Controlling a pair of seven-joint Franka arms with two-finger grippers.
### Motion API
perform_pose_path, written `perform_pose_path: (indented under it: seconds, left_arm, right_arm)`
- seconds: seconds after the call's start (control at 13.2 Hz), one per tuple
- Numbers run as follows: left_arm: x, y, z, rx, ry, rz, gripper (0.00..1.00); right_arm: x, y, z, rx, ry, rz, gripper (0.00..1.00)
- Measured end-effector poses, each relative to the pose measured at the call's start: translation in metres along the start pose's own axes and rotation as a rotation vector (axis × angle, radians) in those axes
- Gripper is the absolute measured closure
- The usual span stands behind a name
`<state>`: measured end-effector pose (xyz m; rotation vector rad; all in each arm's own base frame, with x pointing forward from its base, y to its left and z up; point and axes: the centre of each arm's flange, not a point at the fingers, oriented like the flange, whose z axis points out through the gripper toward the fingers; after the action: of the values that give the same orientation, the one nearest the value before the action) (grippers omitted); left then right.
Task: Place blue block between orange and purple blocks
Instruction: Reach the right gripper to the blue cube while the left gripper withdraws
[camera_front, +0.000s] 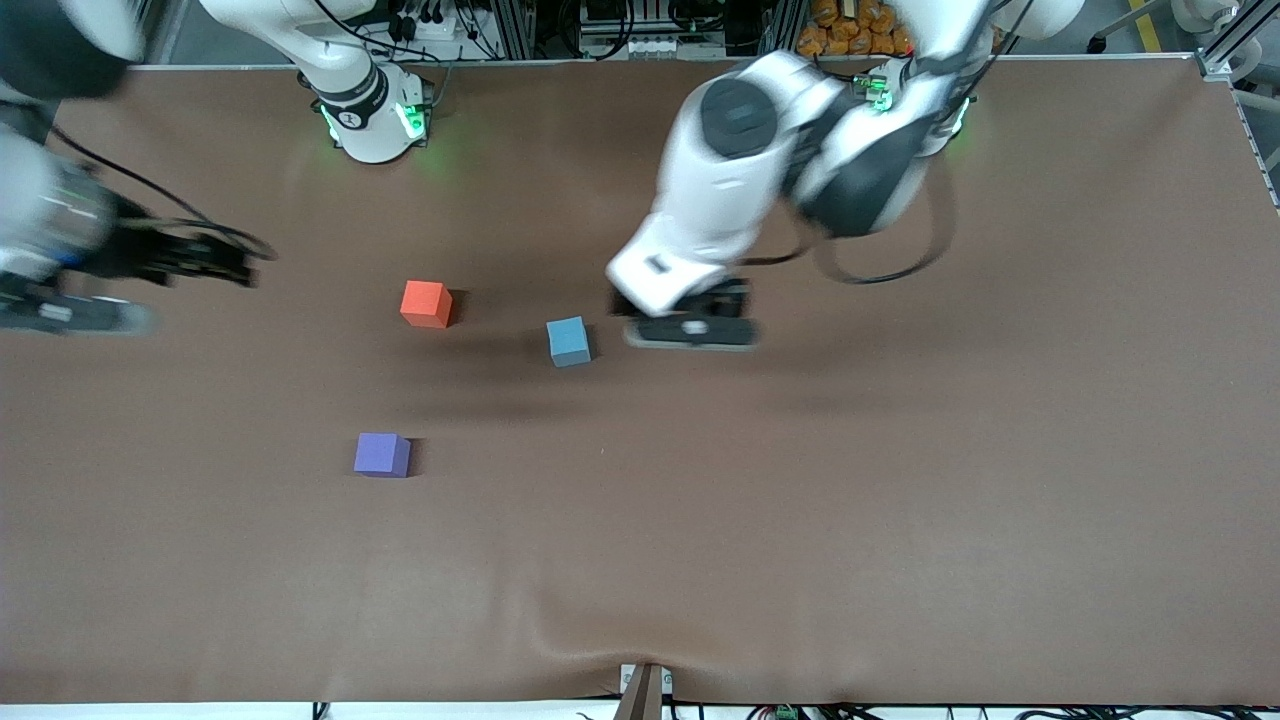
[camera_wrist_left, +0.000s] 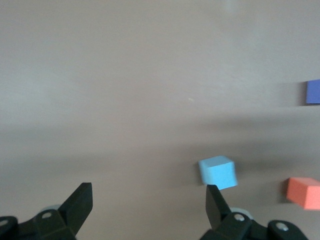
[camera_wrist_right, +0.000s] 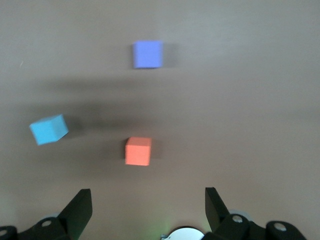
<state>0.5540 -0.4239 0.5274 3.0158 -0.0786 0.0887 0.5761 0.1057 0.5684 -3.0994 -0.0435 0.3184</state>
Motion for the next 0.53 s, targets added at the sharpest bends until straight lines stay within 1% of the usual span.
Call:
perform_pose_path:
  seconds: [0.15,0.3,0.38,0.53]
  left_arm:
    - [0.011,-0.068,-0.054,0.03,-0.032,0.051,0.0]
    - [0.01,-0.129,-0.103,0.076,-0.043,0.088,0.0]
    - [0.003,-0.156,-0.126,0.098,-0.05,0.086,0.0]
    - [-0.015,-0.2,-0.158,0.117,-0.064,0.049,0.0]
  right_arm:
    - [0.02,-0.054,0.041,0.017,-0.037,-0.068,0.0]
    - [0.035,-0.098,0.09,0.043,-0.102,-0.12,0.0]
    - [0.041,-0.123,0.114,0.043,-0.11,-0.147,0.0]
    - [0.048,-0.169,0.162,0.033,-0.081,-0.161,0.0]
